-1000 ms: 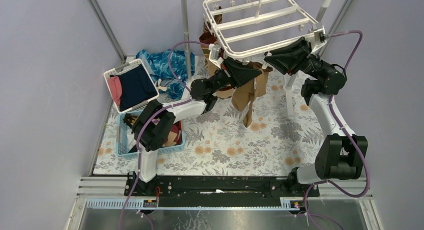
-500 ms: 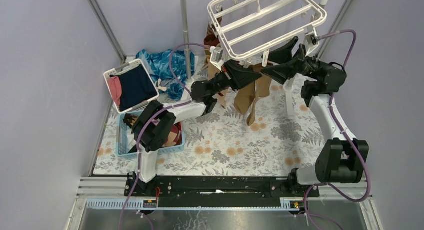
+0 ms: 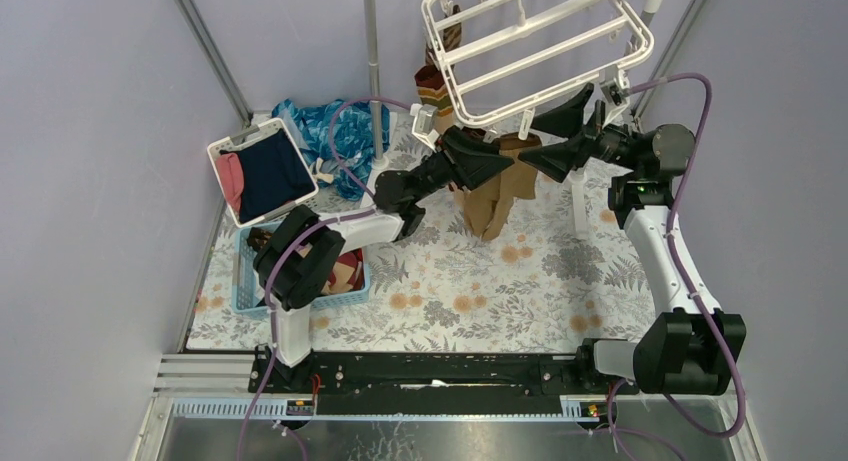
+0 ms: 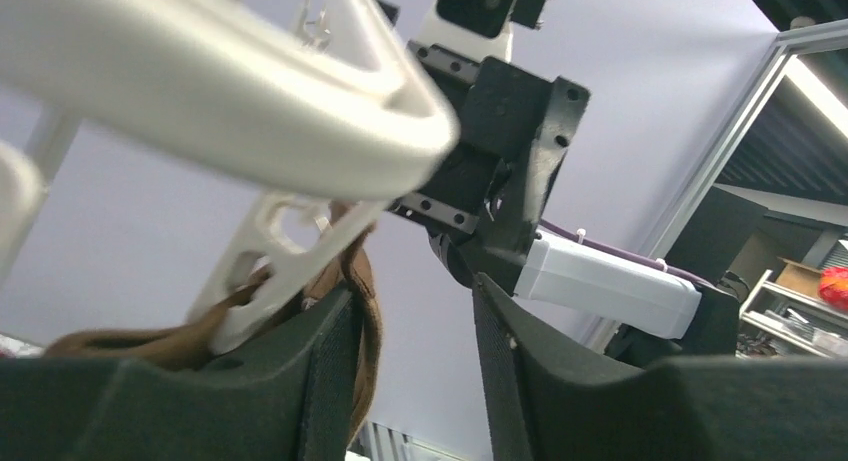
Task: Clip the socks to the hanger
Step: Clamp the sock onto the hanger.
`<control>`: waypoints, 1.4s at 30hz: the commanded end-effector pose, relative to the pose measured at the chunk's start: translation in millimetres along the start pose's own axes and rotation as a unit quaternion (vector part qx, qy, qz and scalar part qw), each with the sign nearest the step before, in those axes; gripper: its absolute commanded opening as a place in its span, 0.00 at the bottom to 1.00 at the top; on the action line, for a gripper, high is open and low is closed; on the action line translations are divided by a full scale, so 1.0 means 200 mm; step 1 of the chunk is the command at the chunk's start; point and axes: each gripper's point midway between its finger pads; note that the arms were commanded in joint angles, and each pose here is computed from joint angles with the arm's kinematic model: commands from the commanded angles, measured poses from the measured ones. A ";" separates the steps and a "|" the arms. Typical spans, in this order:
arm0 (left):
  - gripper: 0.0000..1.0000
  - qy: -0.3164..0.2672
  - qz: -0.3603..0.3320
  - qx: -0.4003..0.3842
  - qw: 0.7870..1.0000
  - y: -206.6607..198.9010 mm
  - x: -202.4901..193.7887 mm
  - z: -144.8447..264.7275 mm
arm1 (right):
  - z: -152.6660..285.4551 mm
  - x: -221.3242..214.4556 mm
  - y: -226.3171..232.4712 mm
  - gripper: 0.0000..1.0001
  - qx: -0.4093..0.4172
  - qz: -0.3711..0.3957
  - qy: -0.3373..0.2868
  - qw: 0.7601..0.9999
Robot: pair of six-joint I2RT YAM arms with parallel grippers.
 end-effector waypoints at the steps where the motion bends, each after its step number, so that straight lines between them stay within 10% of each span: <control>1: 0.52 -0.036 -0.056 -0.039 0.997 -0.17 0.10 -0.01 | 0.03 -0.07 -0.01 0.91 -0.003 0.014 0.023 1.000; 19: 0.53 -0.036 -0.074 0.002 0.997 -0.10 0.13 -0.02 | 0.07 -0.16 -0.05 0.70 -0.006 0.061 0.062 0.996; 32: 0.56 -0.041 -0.106 0.043 0.993 -0.09 0.17 0.00 | 0.07 -0.12 -0.08 0.33 -0.015 0.082 0.058 0.995; 42: 0.58 -0.027 -0.126 0.068 0.989 -0.08 0.18 0.00 | 0.05 -0.07 -0.08 0.30 -0.011 0.075 0.031 0.997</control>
Point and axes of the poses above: each gripper's point midway between its finger pads, its own z axis back along the fingers, its own y axis along the line the jaws close on, x = y × z, and after that the axes turned 8 degrees about z, right-handed
